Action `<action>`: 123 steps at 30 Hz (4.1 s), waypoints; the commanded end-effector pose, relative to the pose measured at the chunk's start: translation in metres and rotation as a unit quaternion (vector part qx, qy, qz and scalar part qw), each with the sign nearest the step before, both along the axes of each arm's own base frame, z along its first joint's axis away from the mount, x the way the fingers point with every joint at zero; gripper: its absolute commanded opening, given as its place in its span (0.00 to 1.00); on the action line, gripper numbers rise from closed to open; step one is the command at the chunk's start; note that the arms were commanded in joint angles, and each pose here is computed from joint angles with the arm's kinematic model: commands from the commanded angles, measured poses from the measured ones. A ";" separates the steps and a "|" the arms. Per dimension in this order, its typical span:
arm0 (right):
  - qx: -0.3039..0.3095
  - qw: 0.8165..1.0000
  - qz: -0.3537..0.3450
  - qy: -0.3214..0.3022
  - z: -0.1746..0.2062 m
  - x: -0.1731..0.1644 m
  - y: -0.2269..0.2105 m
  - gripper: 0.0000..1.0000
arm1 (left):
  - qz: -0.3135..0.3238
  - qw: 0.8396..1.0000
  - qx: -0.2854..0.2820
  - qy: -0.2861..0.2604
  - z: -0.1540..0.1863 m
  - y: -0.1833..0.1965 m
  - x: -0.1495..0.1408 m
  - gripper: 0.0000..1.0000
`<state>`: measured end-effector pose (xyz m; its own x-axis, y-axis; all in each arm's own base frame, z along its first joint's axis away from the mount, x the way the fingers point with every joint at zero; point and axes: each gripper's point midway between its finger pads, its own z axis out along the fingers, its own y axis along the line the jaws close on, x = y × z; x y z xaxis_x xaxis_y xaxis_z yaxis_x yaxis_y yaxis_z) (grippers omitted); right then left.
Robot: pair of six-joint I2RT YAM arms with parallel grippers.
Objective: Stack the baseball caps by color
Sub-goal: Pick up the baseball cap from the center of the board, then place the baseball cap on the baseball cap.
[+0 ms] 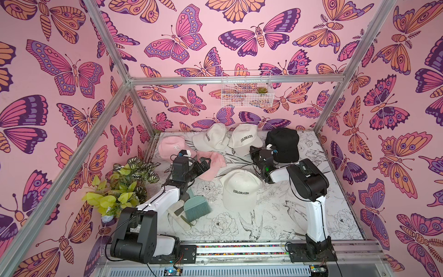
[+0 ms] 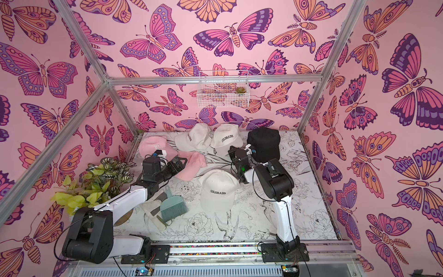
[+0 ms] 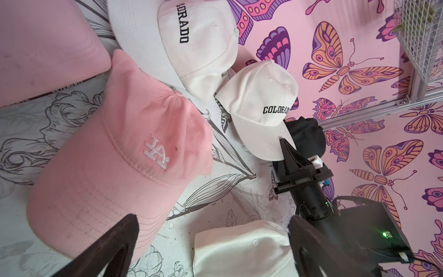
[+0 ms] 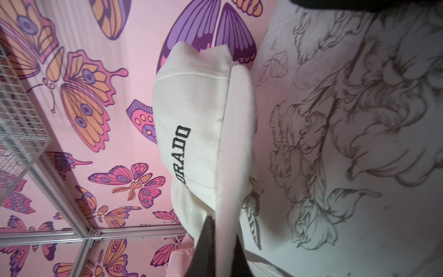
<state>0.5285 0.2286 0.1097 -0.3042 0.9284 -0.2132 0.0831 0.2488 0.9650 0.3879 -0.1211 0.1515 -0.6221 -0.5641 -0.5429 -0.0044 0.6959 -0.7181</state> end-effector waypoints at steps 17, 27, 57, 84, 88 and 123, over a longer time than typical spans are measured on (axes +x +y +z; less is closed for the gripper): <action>0.044 0.991 0.021 -0.124 0.137 -0.107 0.027 0.00 | -0.130 0.979 -0.130 -0.085 0.064 -0.079 -0.006 0.99; 0.090 0.980 -0.030 -0.175 0.169 -0.145 0.002 0.00 | -0.191 0.941 -0.239 -0.144 0.105 -0.150 -0.012 0.96; 0.013 0.983 -0.029 -0.181 0.141 -0.171 -0.005 0.42 | -0.226 0.937 -0.202 -0.171 0.122 -0.198 0.008 0.00; -0.516 0.754 0.307 -0.267 0.152 -0.164 -0.051 1.00 | -0.474 0.847 0.005 -0.241 0.106 -0.128 -0.038 0.00; -0.511 0.734 0.330 -0.301 0.167 -0.171 -0.051 1.00 | -0.492 0.835 0.027 -0.246 0.110 -0.123 -0.050 0.00; -0.476 0.542 0.530 -0.446 0.209 -0.246 0.016 0.83 | -0.563 0.775 0.002 -0.287 0.137 -0.117 -0.101 0.00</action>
<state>0.2862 0.2367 0.3081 0.0098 -0.3386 -0.9409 -0.9853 0.1575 -0.0669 0.2891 -0.2392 0.2844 -0.3888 0.1709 -0.9053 0.9212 0.0560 -0.3851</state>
